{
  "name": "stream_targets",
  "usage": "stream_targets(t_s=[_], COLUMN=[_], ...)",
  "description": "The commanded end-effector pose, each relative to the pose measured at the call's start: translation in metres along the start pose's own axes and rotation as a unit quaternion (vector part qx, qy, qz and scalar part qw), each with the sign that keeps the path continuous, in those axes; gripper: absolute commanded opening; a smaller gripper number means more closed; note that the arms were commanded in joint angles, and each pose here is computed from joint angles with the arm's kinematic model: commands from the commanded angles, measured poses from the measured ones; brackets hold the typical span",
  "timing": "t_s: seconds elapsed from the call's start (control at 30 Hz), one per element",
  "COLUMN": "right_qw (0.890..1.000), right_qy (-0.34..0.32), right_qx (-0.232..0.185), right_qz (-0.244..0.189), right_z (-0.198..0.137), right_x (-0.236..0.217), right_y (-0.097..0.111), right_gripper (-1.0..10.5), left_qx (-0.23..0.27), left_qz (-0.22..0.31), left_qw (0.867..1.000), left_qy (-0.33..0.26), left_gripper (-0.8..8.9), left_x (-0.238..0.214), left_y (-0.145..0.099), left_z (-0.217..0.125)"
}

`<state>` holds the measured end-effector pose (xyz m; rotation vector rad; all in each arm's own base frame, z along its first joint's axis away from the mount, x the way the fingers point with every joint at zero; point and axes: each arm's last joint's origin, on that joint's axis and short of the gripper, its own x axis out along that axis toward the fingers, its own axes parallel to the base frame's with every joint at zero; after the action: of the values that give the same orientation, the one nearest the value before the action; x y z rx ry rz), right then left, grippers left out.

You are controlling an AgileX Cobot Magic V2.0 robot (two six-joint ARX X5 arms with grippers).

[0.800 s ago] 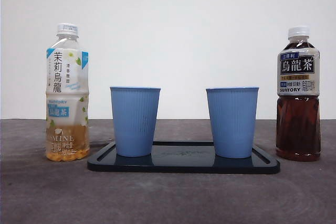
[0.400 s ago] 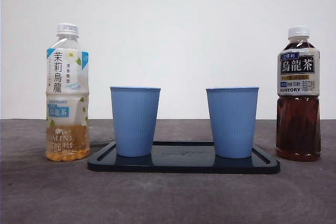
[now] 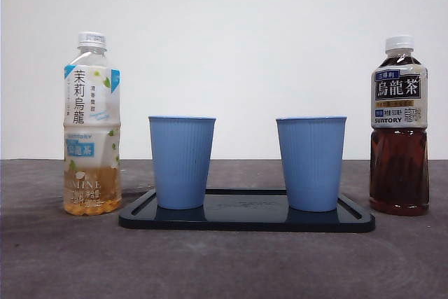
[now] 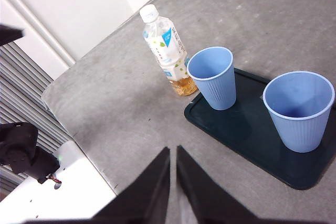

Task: Pour the drink into the cup

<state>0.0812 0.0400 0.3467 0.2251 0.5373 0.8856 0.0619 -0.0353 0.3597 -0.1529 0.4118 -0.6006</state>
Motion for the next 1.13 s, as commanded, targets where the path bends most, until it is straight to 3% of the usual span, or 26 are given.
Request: stream_targets(t_s=[0.03,0.17,0.4,0.7,1.13], right_qw=[1.000,1.000,1.000,1.000,1.000], right_qy=[-0.010,-0.011,-0.012,-0.012,-0.012], right_qx=[-0.016,-0.016,-0.017,-0.017,-0.018], right_qz=[0.005,0.005,0.005,0.005,0.005], right_z=[0.005,0.005,0.005,0.005,0.005], right_x=[-0.003,-0.003,-0.003,-0.003,-0.003], right_y=[0.003,0.003,0.003,0.003,0.003], right_gripper=[0.2,0.2,0.2,0.2,0.2], left_qx=[0.030,0.086,0.075,0.049,0.037], left_qz=[0.040,0.111,0.222,0.246,0.261], left_qw=[0.998,0.988,0.962,0.955,0.955], left_qy=[-0.029,-0.069,-0.142,-0.155,-0.134], left_gripper=[0.19,0.19,0.19,0.19,0.19], left_x=[0.018,0.035,0.057,0.070,0.076], left_y=[0.014,0.041,0.074,0.090,0.097], left_z=[-0.013,-0.051,-0.113,-0.155,-0.174])
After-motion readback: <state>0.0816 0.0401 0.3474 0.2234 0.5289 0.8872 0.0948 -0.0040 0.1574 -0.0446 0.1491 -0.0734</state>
